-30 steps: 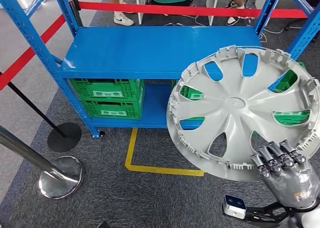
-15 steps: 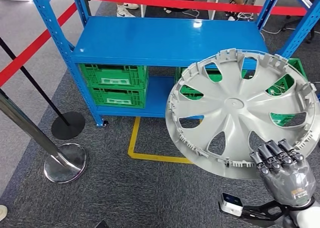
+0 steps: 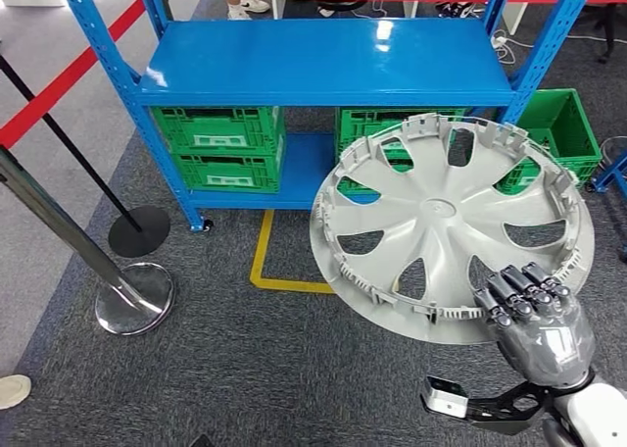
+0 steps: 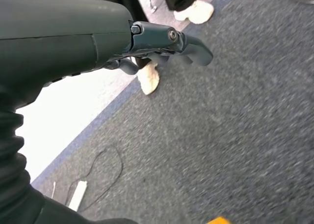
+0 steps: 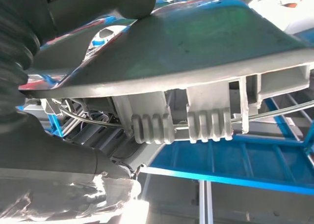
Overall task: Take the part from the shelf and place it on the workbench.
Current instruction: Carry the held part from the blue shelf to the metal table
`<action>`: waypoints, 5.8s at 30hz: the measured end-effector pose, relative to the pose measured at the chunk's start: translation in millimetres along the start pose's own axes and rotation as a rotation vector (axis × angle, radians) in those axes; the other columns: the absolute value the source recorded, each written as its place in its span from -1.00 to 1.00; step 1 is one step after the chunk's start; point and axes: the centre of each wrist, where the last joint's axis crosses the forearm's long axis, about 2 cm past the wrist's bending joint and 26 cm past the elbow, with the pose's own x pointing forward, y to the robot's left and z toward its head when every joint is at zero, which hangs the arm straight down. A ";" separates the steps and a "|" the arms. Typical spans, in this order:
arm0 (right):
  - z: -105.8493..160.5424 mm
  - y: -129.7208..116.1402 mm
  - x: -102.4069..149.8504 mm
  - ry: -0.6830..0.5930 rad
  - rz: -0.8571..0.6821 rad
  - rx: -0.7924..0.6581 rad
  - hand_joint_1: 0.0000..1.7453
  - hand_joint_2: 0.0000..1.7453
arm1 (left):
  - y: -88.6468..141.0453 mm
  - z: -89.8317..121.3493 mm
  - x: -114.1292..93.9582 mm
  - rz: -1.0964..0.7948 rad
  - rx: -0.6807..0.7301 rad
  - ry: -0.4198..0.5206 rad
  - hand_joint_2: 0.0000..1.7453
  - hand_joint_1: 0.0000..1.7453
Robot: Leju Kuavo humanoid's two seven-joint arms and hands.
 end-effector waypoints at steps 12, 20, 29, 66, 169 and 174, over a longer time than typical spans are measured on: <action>-3.0 7.1 4.3 -0.019 -0.014 0.004 1.00 1.00 | 2.9 -1.8 -3.7 0.013 0.001 0.013 1.00 -1.00; -1.3 10.4 7.6 -0.038 0.041 0.013 1.00 1.00 | 3.8 -2.4 -4.0 0.023 -0.001 0.023 1.00 -1.00; -3.5 12.5 6.6 -0.012 0.018 0.019 1.00 1.00 | 1.3 -1.2 -6.4 0.039 -0.026 0.058 1.00 -1.00; -14.4 17.3 3.7 -0.037 -0.008 0.015 1.00 1.00 | 2.1 -1.8 -2.7 0.066 -0.044 0.074 1.00 -1.00; -48.5 62.9 -12.3 -0.005 -0.104 0.201 1.00 1.00 | 1.0 -2.8 2.1 0.245 -0.246 0.196 1.00 -1.00; -48.4 63.3 -12.9 -0.001 -0.103 0.203 1.00 1.00 | 0.5 -2.6 0.4 0.243 -0.253 0.198 1.00 -1.00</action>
